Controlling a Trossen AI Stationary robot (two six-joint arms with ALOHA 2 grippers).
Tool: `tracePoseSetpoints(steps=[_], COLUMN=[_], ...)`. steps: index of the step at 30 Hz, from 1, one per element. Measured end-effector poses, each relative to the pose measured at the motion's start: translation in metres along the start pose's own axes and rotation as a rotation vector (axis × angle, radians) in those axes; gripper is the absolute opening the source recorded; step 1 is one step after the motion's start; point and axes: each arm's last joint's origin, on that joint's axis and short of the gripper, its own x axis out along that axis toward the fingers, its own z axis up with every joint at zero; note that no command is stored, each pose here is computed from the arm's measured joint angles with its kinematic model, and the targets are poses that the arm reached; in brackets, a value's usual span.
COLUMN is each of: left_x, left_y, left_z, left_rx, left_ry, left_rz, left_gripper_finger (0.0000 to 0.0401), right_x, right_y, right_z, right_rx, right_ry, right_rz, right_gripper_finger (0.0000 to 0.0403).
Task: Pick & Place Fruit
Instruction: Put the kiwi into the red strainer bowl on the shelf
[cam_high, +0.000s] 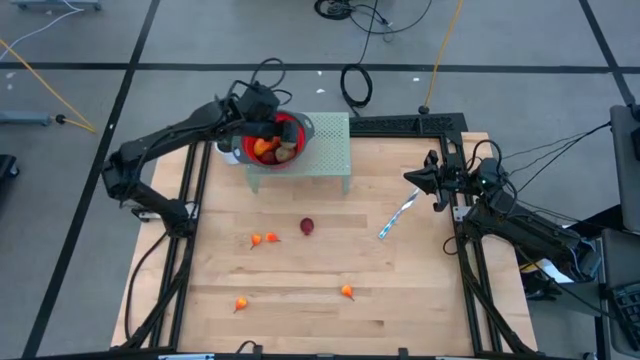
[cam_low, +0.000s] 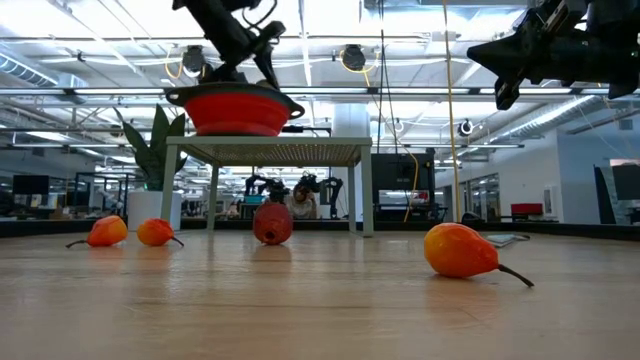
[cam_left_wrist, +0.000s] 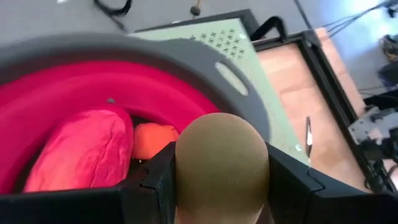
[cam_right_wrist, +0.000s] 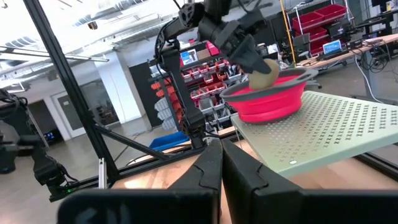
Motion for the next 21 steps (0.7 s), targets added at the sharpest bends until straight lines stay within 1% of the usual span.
tracePoseSetpoints(steps=[2, 7, 14, 17, 21], left_x=[0.0048, 0.0053, 0.0053, 0.0053, 0.0053], left_y=[0.0007, 0.0035, 0.0051, 0.0052, 0.0067], left_z=[0.0003, 0.0026, 0.0038, 0.0039, 0.005], left_rx=[-0.029, -0.093, -0.084, -0.083, -0.079], left_ry=[0.005, -0.004, -0.005, -0.01, -0.014], left_rz=[0.007, 0.02, 0.021, 0.028, 0.034], left_gripper_finger=[0.0175, 0.0175, 0.0176, 0.0189, 0.0219], right_x=[0.0, 0.0, 0.0, 0.0, 0.0], right_y=[0.0, 0.0, 0.0, 0.0, 0.0], right_z=[0.0, 0.0, 0.0, 0.0, 0.0], right_rx=[0.0, -0.001, -0.003, -0.003, -0.003], right_ry=[0.0, 0.0, 0.0, 0.0, 0.0], right_rz=[0.0, 0.0, 0.0, 0.0, 0.0], right_gripper_finger=[0.0, 0.0, 0.0, 0.0, 0.0])
